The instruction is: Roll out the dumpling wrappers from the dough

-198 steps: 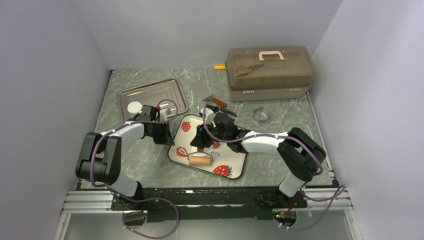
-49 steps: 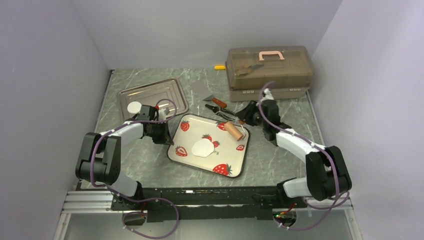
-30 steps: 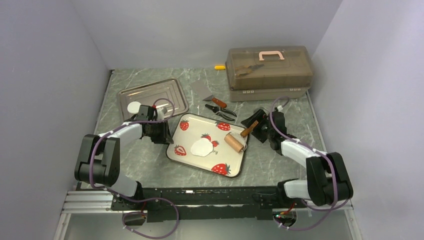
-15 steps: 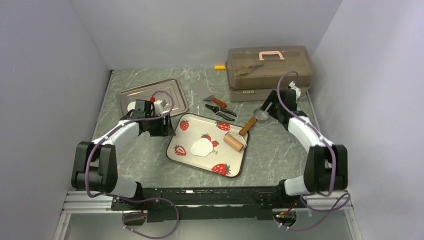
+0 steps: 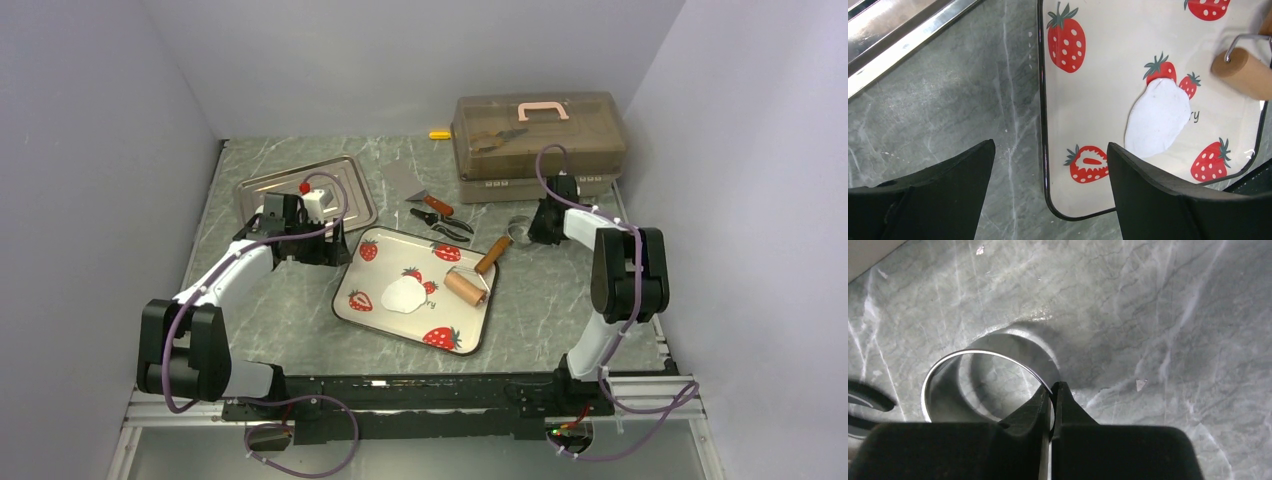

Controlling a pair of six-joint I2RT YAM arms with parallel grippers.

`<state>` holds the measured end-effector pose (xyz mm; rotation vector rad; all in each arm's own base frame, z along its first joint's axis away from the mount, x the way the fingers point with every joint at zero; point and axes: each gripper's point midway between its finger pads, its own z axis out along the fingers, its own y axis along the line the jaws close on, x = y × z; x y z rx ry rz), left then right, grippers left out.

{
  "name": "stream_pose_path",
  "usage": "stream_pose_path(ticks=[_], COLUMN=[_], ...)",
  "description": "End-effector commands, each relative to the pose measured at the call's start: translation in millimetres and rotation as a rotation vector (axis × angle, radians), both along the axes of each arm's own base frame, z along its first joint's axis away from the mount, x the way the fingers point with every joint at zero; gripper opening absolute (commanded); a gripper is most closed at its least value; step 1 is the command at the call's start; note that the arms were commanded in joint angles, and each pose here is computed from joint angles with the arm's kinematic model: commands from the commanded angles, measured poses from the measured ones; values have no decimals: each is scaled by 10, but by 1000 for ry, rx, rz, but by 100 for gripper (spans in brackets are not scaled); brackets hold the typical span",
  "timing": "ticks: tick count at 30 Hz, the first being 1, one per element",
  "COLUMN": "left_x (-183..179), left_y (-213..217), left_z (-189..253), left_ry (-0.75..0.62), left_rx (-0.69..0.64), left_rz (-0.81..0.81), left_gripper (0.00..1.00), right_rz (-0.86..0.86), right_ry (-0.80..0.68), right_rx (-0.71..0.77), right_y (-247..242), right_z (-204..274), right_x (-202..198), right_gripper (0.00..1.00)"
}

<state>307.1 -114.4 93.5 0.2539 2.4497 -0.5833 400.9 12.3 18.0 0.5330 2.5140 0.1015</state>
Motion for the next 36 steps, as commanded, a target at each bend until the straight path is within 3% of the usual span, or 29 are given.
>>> stream_pose_path(ticks=[1, 7, 11, 17, 20, 26, 31, 36], left_x=[75, 127, 92, -9, -66, -194, -164, -73], left_y=[15, 28, -103, -338, -454, -823, -1103, -1201], left_z=[168, 294, 516, 709, 684, 803, 815, 780], left_ry=[-56, -81, -104, -125, -139, -154, -179, -207], left_rx=[10, 29, -26, -90, -69, -107, -28, -1], left_rz=[-10, -29, -100, -214, -274, -395, -447, -445], left_gripper=[85, 81, 81, 82, 83, 86, 86, 86], right_rz=[-2, 66, 167, 482, 558, 628, 622, 621], right_ry=[-53, -172, -221, -239, -216, -136, -42, -42], right_rx=[-81, -346, -449, -113, 86, 112, 142, 184], right_y=[-114, -109, 251, 1783, 2259, 2645, 2905, 3048], right_z=[276, 1260, 1706, 1699, 1533, 1279, 1049, 1025], right_x=[72, 29, -142, -583, -783, -1028, -1176, -1227], right_gripper=[0, 0, 0, 0, 0, 0, 0, 0])
